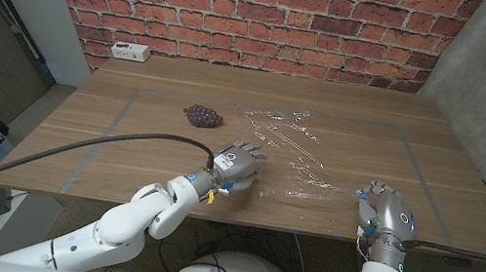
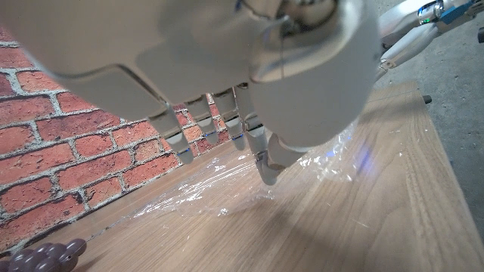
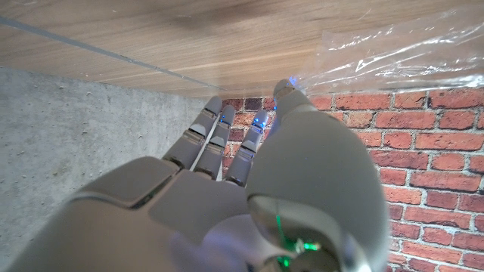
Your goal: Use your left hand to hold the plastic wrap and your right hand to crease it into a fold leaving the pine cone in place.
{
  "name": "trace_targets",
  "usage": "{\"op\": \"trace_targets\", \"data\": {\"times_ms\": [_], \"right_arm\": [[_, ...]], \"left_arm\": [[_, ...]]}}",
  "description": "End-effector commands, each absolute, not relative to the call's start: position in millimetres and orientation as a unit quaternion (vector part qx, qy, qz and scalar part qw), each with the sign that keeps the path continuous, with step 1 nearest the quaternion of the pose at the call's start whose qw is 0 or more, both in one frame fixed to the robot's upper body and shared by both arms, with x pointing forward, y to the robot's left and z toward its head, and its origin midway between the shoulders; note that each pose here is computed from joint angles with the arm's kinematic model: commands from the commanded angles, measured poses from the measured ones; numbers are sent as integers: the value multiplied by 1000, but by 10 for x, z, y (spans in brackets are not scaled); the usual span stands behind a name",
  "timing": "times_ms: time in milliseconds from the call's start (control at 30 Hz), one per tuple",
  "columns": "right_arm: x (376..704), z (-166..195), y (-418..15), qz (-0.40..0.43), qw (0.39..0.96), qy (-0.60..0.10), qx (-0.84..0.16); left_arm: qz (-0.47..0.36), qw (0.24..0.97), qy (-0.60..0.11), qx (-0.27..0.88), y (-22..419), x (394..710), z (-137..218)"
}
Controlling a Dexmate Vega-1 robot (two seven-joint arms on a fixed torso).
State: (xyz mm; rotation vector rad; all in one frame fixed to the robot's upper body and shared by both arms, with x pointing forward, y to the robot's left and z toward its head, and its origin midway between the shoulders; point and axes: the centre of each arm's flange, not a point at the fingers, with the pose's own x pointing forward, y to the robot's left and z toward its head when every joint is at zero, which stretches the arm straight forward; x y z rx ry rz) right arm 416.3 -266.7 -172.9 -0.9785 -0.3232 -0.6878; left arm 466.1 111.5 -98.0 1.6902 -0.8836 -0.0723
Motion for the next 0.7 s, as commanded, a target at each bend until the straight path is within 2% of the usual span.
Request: {"op": "trace_targets", "data": {"times_ms": [33,233,500,700], "right_arm": [[4132,-1677,-2687,-337,813,-156,-448],[4179,-1622,-2653,-329,808,-154,-463],[4228,-1554,-2639,-328,807,-158,-465],[4231,-1473,-2625,-327,807,-171,-461]], "left_arm": [[-60,599,-397,692,1166,4693,-946],[-86,615,-413,667,1174,4697,-951],[-92,584,-426,685,1146,4656,-946],[-47,548,-446,706,1109,4617,-965]]}}
